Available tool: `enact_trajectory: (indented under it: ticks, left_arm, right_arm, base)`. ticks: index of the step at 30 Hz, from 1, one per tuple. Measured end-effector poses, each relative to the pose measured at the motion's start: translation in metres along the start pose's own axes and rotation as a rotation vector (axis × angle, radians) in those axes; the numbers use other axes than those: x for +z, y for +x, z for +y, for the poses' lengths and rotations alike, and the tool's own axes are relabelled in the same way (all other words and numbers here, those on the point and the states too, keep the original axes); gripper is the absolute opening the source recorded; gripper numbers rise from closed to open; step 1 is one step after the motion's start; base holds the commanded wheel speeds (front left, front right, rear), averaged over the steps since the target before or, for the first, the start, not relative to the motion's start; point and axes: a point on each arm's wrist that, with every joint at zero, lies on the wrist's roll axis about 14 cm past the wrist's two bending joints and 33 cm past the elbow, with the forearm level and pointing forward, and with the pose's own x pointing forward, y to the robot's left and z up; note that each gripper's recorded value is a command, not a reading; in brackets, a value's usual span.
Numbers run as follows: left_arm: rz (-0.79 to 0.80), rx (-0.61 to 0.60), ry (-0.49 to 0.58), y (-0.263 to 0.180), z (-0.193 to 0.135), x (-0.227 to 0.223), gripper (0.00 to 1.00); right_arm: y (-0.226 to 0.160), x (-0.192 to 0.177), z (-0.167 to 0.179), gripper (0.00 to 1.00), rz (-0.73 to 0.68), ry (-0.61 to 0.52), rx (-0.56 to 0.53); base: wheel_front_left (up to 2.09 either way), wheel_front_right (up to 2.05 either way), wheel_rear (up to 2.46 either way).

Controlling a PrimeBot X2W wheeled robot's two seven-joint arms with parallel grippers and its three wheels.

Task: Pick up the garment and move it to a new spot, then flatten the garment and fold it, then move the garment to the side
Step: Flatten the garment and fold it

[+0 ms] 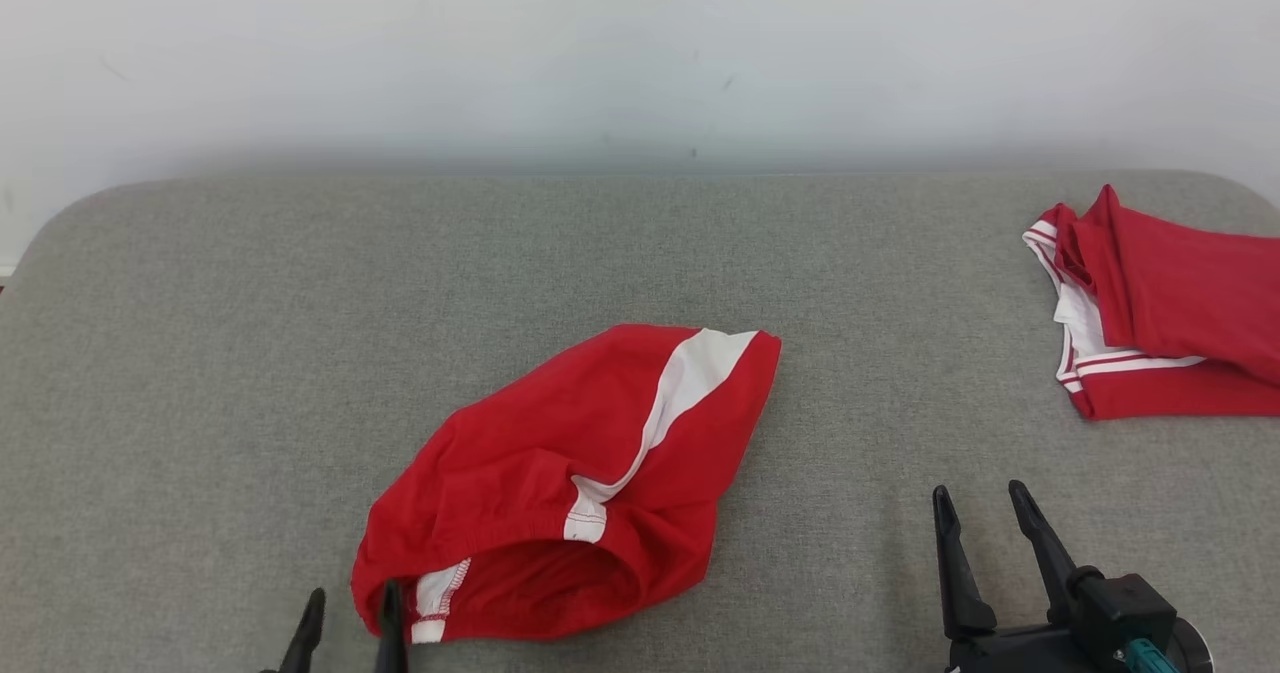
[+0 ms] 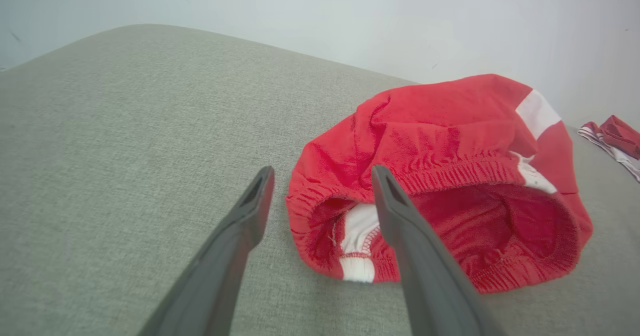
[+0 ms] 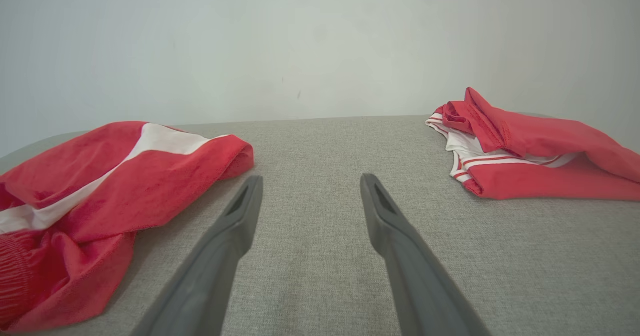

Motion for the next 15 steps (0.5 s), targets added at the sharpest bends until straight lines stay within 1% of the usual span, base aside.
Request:
enact_trajectory:
  ticks: [3,6,7,8,9,12,15]
  left_arm:
    - [-0.015,-0.034,-0.010,-0.003,-0.012,0.003,1.00]
    - [0.004,-0.114,-0.022,-0.005,-0.038,-0.003,1.00]
    - [0.004,-0.114,-0.022,-0.005,-0.038,-0.003,1.00]
    - [0.023,-0.172,-0.037,-0.004,-0.058,-0.009,1.00]
    - [0.037,-0.199,-0.048,-0.004,-0.067,-0.014,1.00]
    - [0.065,-0.279,-0.071,0.000,-0.093,-0.021,1.00]
    - [0.094,-0.327,-0.115,0.005,-0.112,-0.027,1.00]
  right_arm:
    - [0.001,-0.002,0.000,1.00,0.005,0.004,-0.001]
    - [0.003,-0.004,0.001,1.00,0.011,0.007,0.002]
    - [0.003,-0.004,0.001,1.00,0.011,0.007,0.002]
    - [0.004,-0.005,0.002,1.00,0.013,0.009,0.006]
    - [0.004,-0.004,0.002,1.00,0.011,0.013,0.004]
    - [0.004,-0.002,-0.003,1.00,0.004,0.013,-0.010]
    - [0.000,-0.003,-0.010,1.00,0.008,0.012,-0.033]
  base:
    - [0.00,0.00,0.00]
    - [0.00,0.00,0.00]
    - [0.00,0.00,0.00]
    - [0.00,0.00,0.00]
    - [0.00,0.00,0.00]
    - [0.00,0.00,0.00]
    - [0.00,0.00,0.00]
